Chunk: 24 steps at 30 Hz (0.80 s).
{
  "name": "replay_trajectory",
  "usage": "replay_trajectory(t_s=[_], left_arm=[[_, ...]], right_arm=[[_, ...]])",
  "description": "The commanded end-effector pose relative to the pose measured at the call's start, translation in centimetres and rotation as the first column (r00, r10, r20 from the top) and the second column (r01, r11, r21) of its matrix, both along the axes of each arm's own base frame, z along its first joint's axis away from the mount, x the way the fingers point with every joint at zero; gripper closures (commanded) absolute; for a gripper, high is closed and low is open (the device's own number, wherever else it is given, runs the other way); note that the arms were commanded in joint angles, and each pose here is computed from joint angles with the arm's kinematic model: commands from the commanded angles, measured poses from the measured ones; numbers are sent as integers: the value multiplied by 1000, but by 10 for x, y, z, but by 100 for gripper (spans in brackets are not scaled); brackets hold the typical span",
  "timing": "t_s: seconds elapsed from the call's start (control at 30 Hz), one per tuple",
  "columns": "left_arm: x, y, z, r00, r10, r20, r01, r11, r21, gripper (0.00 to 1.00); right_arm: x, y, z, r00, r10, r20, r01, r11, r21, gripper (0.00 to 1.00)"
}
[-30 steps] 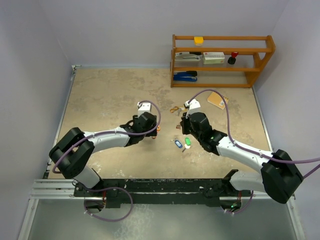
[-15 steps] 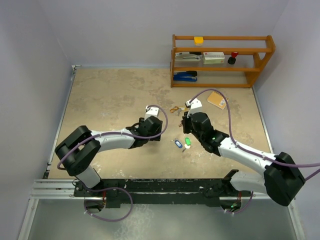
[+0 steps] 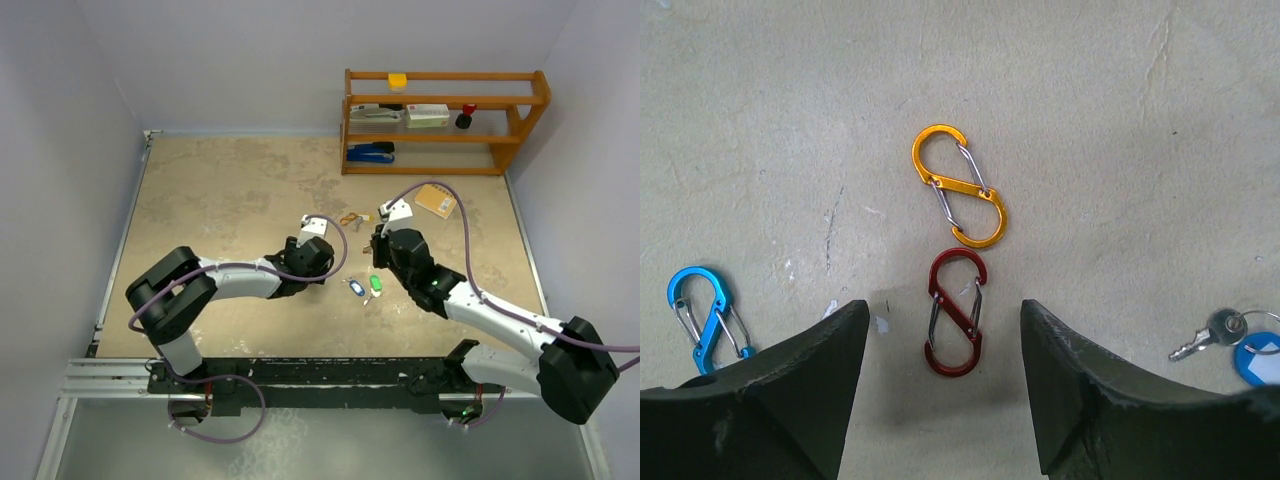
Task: Put the keys on the keyring
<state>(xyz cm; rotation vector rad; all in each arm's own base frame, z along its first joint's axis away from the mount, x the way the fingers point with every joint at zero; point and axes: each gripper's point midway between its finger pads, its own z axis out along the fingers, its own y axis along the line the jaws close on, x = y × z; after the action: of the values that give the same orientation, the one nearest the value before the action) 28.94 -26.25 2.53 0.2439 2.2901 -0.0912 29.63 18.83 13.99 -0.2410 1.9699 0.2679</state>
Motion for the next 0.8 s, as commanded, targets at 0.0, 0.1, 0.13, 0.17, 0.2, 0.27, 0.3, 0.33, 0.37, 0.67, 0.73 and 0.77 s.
replay_trajectory(t_s=[0.0, 0.1, 0.13, 0.17, 0.2, 0.27, 0.3, 0.33, 0.37, 0.67, 0.73, 0.77], left_arm=[[13, -4, 12, 997, 32, 66, -33, 999, 11, 41], [13, -5, 9, 997, 30, 64, -32, 999, 19, 43], [13, -5, 8, 998, 31, 63, -32, 999, 21, 45], [13, -6, 7, 998, 30, 62, -32, 999, 20, 45], [12, -6, 6, 998, 29, 60, -30, 999, 22, 46], [12, -7, 5, 998, 27, 56, -28, 999, 21, 50], [11, -7, 4, 998, 25, 54, -27, 999, 23, 53], [11, -7, 3, 998, 24, 51, -26, 999, 24, 57], [11, -8, 4, 998, 22, 51, -23, 1000, 21, 63], [10, -3, 16, 997, 35, 68, -36, 999, 10, 100], [12, -2, 25, 996, 42, 84, -43, 999, 4, 100], [13, -2, 30, 995, 46, 94, -46, 999, -5, 100]], right_arm=[[2, -8, 11, 999, -30, 45, 30, 1000, 2, 100], [1, -11, 11, 998, -37, 45, 37, 999, 0, 100], [1, -11, 11, 998, -38, 45, 38, 999, 1, 100], [0, -12, 11, 998, -39, 46, 39, 999, 1, 100], [0, -12, 12, 998, -38, 47, 38, 999, 3, 100], [0, -13, 12, 998, -42, 48, 42, 999, 3, 100], [0, -13, 12, 998, -41, 48, 41, 999, 4, 100], [-1, -13, 12, 998, -41, 47, 41, 999, 4, 100], [-1, -14, 11, 998, -42, 47, 42, 999, 4, 100], [-1, -9, 7, 999, -18, 33, 18, 1000, 3, 100], [-1, -4, 3, 1000, 6, 20, -6, 1000, -2, 100], [-1, -1, 1, 1000, 22, 13, -22, 1000, -3, 100]])
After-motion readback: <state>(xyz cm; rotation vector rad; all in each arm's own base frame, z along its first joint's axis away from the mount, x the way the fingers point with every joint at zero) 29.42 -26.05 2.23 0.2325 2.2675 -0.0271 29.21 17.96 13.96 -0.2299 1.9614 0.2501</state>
